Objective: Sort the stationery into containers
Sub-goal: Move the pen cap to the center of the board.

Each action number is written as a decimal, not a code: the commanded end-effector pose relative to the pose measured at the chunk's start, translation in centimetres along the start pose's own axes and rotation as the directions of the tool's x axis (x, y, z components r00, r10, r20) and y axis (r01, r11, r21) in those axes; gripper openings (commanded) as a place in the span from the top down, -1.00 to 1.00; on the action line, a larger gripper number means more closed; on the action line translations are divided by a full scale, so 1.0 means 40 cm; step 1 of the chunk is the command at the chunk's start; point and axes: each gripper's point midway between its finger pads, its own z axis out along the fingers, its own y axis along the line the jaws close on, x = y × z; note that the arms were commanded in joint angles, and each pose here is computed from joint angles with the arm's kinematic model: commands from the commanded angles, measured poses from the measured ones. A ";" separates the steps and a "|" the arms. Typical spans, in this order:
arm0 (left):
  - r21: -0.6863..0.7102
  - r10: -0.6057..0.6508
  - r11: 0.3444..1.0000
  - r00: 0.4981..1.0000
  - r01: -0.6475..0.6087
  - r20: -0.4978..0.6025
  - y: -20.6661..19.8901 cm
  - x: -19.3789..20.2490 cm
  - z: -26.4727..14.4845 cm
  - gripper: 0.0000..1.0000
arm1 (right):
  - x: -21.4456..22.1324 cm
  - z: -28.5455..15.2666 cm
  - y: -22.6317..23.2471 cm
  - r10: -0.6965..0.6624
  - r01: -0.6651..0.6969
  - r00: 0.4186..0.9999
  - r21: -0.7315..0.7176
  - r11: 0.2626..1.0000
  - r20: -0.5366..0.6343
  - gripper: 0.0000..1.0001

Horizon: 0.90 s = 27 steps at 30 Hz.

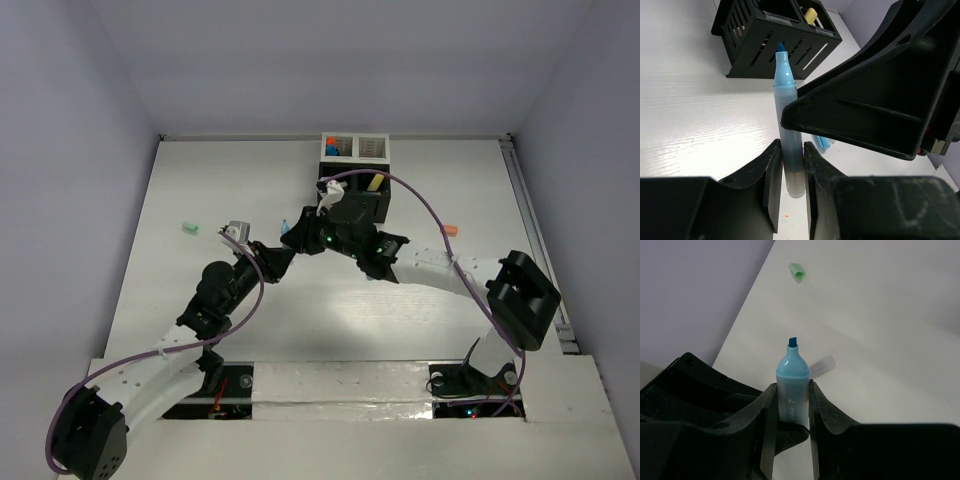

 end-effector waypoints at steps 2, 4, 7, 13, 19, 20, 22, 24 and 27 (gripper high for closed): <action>0.126 0.018 0.992 0.999 -0.024 0.048 -0.070 -0.040 -0.002 1.00 | -0.054 -0.031 0.069 0.000 0.006 0.998 -0.074 0.997 0.070 0.90; 0.135 0.021 0.990 0.999 -0.026 0.045 -0.073 -0.037 -0.004 1.00 | -0.072 -0.039 0.070 -0.002 0.008 0.995 -0.065 0.998 0.097 0.90; 0.153 0.028 0.988 0.999 -0.034 0.041 -0.080 -0.035 -0.006 1.00 | -0.100 -0.053 0.074 -0.021 0.028 0.991 -0.051 0.998 0.133 0.83; 0.175 0.043 0.983 0.999 -0.048 0.031 -0.087 -0.027 -0.009 1.00 | -0.137 -0.100 0.025 -0.054 0.051 0.987 0.020 0.998 0.150 -0.21; 0.201 0.059 0.978 0.998 -0.063 0.024 -0.097 -0.022 -0.013 1.00 | -0.151 -0.195 -0.102 -0.065 0.037 0.984 0.165 0.986 0.168 -0.33; 0.203 0.060 0.977 0.998 -0.063 0.021 -0.097 -0.020 -0.014 1.00 | -0.133 -0.223 -0.146 -0.066 0.033 0.987 0.219 0.975 0.149 -0.12; 0.211 0.061 0.975 0.998 -0.063 0.020 -0.100 -0.019 -0.014 1.00 | -0.116 -0.249 -0.207 -0.069 0.026 0.989 0.304 0.952 0.134 0.26; 0.219 0.057 0.974 0.998 -0.061 0.025 -0.105 -0.022 -0.015 1.00 | -0.051 -0.281 -0.301 -0.041 0.021 0.998 0.415 0.909 0.039 0.76; 0.227 0.054 0.972 0.998 -0.057 0.019 -0.108 -0.019 -0.014 1.00 | 0.039 -0.310 -0.409 0.022 0.013 0.998 0.521 0.853 -0.062 1.00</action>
